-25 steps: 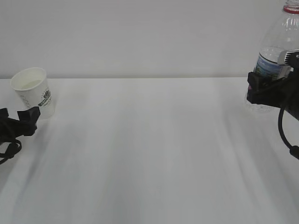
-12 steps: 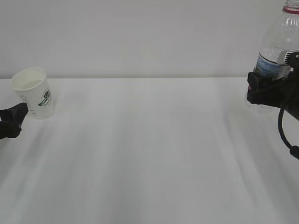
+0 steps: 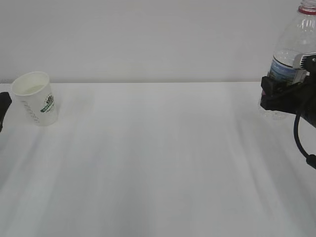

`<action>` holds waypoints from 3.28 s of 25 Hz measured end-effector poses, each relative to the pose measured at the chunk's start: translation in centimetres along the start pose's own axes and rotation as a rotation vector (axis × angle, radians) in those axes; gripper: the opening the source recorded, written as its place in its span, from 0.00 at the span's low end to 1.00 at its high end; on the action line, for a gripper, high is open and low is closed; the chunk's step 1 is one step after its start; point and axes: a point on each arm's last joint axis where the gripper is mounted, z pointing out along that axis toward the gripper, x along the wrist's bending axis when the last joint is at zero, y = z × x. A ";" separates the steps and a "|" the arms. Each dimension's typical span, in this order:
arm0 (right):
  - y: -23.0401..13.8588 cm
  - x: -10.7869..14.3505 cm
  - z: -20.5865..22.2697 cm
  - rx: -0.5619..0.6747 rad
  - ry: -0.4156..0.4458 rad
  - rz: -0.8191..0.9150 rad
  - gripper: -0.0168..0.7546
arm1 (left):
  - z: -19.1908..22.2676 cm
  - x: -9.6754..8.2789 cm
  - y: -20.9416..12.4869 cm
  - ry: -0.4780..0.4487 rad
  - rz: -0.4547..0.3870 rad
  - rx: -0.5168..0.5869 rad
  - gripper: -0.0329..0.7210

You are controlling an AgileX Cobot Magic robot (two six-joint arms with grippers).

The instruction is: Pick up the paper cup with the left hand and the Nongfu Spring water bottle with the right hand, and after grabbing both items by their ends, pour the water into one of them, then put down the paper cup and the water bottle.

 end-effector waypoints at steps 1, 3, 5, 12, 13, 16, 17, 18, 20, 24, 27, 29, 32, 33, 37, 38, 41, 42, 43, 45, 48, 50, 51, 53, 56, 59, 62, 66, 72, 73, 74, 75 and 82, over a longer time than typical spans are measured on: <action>0.0 0.0 0.0 0.000 0.000 0.000 0.68 | -0.2 0.0 0.3 0.000 0.001 -0.002 0.87; 0.0 0.0 0.0 0.000 0.000 0.000 0.68 | -0.5 -0.1 0.9 0.000 0.002 -0.012 0.87; 0.0 0.0 0.0 0.000 0.000 0.000 0.68 | -0.9 -0.2 1.8 -0.003 0.002 -0.041 0.86; 0.0 0.0 0.0 0.000 0.000 0.000 0.68 | -1.5 -0.2 2.2 0.003 0.004 -0.008 0.84; 0.0 0.0 0.0 0.000 0.000 0.000 0.68 | -1.5 -0.3 2.1 0.002 0.005 -0.001 0.83; 0.0 0.0 0.0 0.000 0.000 0.000 0.68 | -1.5 -0.4 2.1 -0.011 0.015 0.001 0.83; 0.0 0.0 0.0 0.000 0.000 0.000 0.68 | -1.5 -0.4 2.1 -0.015 0.018 0.001 0.83; 0.0 0.0 0.0 0.000 0.000 0.000 0.68 | -1.5 -0.4 2.1 -0.018 0.020 0.002 0.83; -0.1 0.0 0.1 -0.005 -0.001 0.000 0.68 | -1.5 -0.5 2.1 -0.022 0.023 0.002 0.83; -1.2 0.1 0.6 -0.003 -0.002 -0.002 0.68 | -1.5 -0.5 2.1 -0.025 0.025 0.003 0.83; -1.8 0.1 1.1 0.012 -0.001 -0.002 0.68 | -1.5 -0.5 2.1 -0.026 0.027 0.003 0.83; -1.8 0.1 1.6 0.005 -0.001 -0.002 0.68 | -1.5 -0.5 2.1 -0.028 0.028 0.003 0.83; -1.6 0.2 2.3 -0.010 -0.003 -0.002 0.68 | -1.5 -0.5 2.1 -0.031 0.030 0.004 0.82; -1.6 0.2 2.6 -0.015 -0.003 -0.002 0.68 | -1.5 -0.5 2.1 -0.031 0.030 0.004 0.82; -1.7 0.2 3.5 -0.018 -0.003 -0.002 0.68 | -1.5 -0.6 2.1 -0.032 0.031 0.004 0.82; -1.8 0.2 3.8 -0.018 -0.003 -0.002 0.68 | -1.5 -0.6 2.1 -0.032 0.031 0.004 0.82; -2.1 0.2 4.5 -0.013 -0.003 -0.002 0.68 | -1.5 -0.6 2.1 -0.036 0.034 0.004 0.82; -2.2 0.3 4.9 -0.014 -0.003 -0.002 0.68 | -1.5 -0.6 2.1 -0.040 0.037 0.005 0.82; -2.4 0.3 5.2 -0.011 -0.003 -0.002 0.68 | -1.5 -0.7 2.1 -0.046 0.042 0.006 0.82; -2.7 0.3 5.7 -0.006 -0.003 -0.002 0.68 | -1.5 -0.8 2.1 -0.062 0.054 0.008 0.82; -2.8 0.3 6.4 -0.010 -0.003 -0.002 0.68 | -1.5 -0.9 2.0 -0.068 0.058 0.008 0.82; -2.9 0.4 7.1 -0.014 -0.003 -0.002 0.68 | -1.5 -0.9 2.0 -0.069 0.059 0.008 0.82; -3.2 0.4 7.3 -0.009 -0.003 -0.002 0.68 | -1.5 -0.9 2.0 -0.069 0.059 0.009 0.82; -3.5 0.4 7.7 -0.006 -0.003 -0.002 0.68 | -1.5 -0.9 2.0 -0.071 0.060 0.009 0.82; -4.1 0.5 8.3 0.003 -0.002 -0.003 0.68 | -1.5 -0.9 2.0 -0.071 0.060 0.009 0.82; -4.5 0.5 8.9 0.004 -0.002 -0.003 0.68 | -1.5 -0.9 2.0 -0.071 0.060 0.009 0.82; -4.8 0.6 9.4 0.007 -0.001 -0.003 0.68 | -1.5 -0.9 2.0 -0.071 0.061 0.009 0.82; -4.9 0.6 9.8 0.005 0.000 -0.004 0.68 | -1.5 -0.9 2.0 -0.072 0.062 0.009 0.82; -4.4 0.6 10.2 -0.019 -0.002 -0.004 0.68 | -1.5 -0.9 2.0 -0.072 0.062 0.009 0.82; -4.4 0.6 10.2 -0.023 -0.002 -0.004 0.68 | -1.5 -0.9 2.0 -0.072 0.062 0.009 0.82; -4.3 0.6 10.3 -0.026 -0.002 -0.004 0.68 | -1.5 -0.9 2.0 -0.072 0.062 0.009 0.82; -4.2 0.6 10.3 -0.030 -0.003 -0.003 0.68 | -1.5 -0.9 2.0 -0.072 0.062 0.009 0.82; -4.5 0.6 10.8 -0.033 -0.003 -0.004 0.68 | -1.5 -0.9 2.0 -0.074 0.063 0.009 0.82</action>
